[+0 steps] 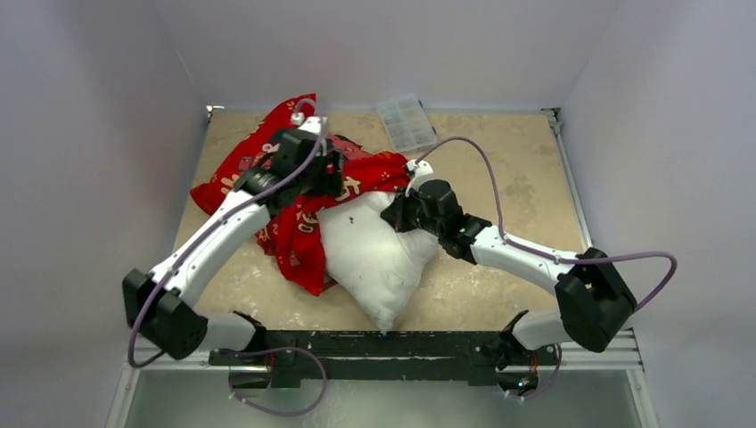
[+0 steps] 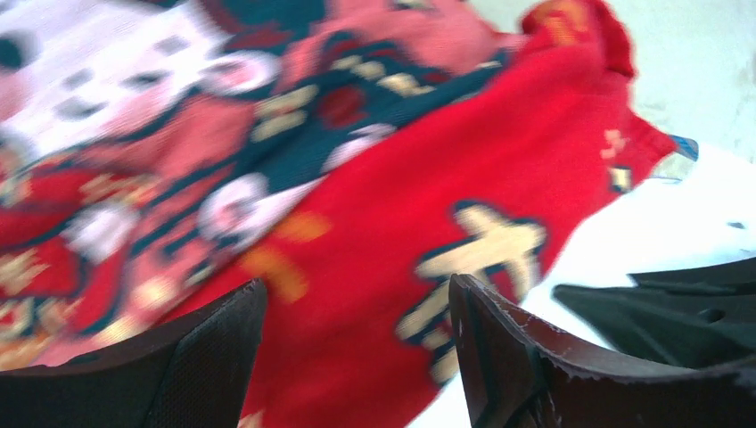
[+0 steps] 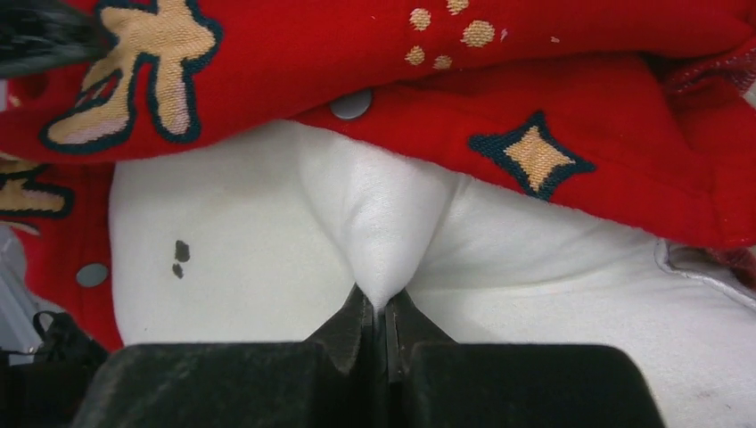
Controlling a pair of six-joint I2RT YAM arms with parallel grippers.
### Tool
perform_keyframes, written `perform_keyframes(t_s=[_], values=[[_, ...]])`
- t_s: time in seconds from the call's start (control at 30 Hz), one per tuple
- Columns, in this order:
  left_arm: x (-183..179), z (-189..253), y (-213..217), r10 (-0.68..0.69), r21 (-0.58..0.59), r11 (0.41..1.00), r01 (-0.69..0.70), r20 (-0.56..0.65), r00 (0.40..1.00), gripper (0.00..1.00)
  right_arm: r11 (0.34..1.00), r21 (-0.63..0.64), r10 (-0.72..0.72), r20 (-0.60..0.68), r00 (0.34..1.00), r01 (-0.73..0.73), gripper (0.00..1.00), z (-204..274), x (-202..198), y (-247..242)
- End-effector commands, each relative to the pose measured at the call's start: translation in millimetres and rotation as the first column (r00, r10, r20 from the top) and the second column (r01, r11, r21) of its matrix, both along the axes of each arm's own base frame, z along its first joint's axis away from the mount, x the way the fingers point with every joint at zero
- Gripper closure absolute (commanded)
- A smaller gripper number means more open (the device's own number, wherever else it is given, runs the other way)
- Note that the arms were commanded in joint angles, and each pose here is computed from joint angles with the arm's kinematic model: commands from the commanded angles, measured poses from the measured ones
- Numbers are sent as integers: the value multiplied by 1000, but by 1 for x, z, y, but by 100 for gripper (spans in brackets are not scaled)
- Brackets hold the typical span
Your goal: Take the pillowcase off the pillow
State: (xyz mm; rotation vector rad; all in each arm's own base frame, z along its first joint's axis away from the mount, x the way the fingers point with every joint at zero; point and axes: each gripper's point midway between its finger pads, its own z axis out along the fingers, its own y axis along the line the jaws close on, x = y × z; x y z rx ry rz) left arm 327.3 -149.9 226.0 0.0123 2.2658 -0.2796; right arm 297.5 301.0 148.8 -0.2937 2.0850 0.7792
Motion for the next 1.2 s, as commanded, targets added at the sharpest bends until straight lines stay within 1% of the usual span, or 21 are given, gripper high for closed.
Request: perform_keyframes(t_s=[0.0, 0.13, 0.3, 0.47, 0.63, 0.7, 0.73, 0.77, 0.8, 0.9, 0.93, 1.03, 1.13, 1.17], values=[[26, 31, -55, -111, 82, 991, 102, 113, 987, 26, 992, 58, 110, 13, 994, -111, 100, 15, -26, 14], [46, 46, -89, -170, 84, 984, 159, 145, 975, 26, 992, 86, 83, 79, 993, -89, 100, 39, -25, 9], [63, 49, -132, -268, 88, 962, 257, 155, 951, 25, 992, 93, 78, 106, 991, -88, 100, 46, -27, 7], [77, 9, -159, -328, 180, 932, 313, 58, 943, 24, 991, 98, 76, 117, 990, -88, 100, 48, -27, 7], [83, -36, -162, -333, 294, 896, 334, -57, 941, 24, 992, 105, 50, 133, 990, -64, 100, 56, -26, 2], [86, -49, -156, -307, 338, 886, 317, -86, 948, 32, 993, 114, 27, 142, 989, -44, 100, 61, -24, -1], [87, -54, -153, -293, 358, 882, 307, -95, 951, 40, 992, 120, 15, 147, 989, -33, 100, 64, -23, -3], [89, -57, -149, -277, 382, 876, 293, -98, 956, 51, 992, 126, 11, 150, 989, -30, 100, 67, -23, -4], [92, -58, -143, -252, 410, 872, 267, -92, 963, 63, 991, 134, -9, 158, 987, -13, 100, 72, -22, -7], [103, -46, -123, -164, 489, 858, 160, -35, 986, 95, 986, 164, -55, 185, 981, 25, 100, 90, -21, -15], [107, -38, -116, -137, 508, 853, 121, -6, 991, 100, 984, 175, -72, 192, 979, 38, 100, 96, -21, -18], [118, -8, -92, -44, 550, 835, -15, 94, 995, 100, 967, 243, -129, 231, 964, 71, 100, 128, -26, -32], [133, 16, -54, 70, 544, 826, -148, 161, 984, 100, 944, 315, -185, 266, 946, 96, 100, 157, -35, -50], [136, 22, -41, 106, 537, 823, -186, 176, 979, 100, 930, 347, -226, 282, 932, 120, 100, 169, -37, -60]])
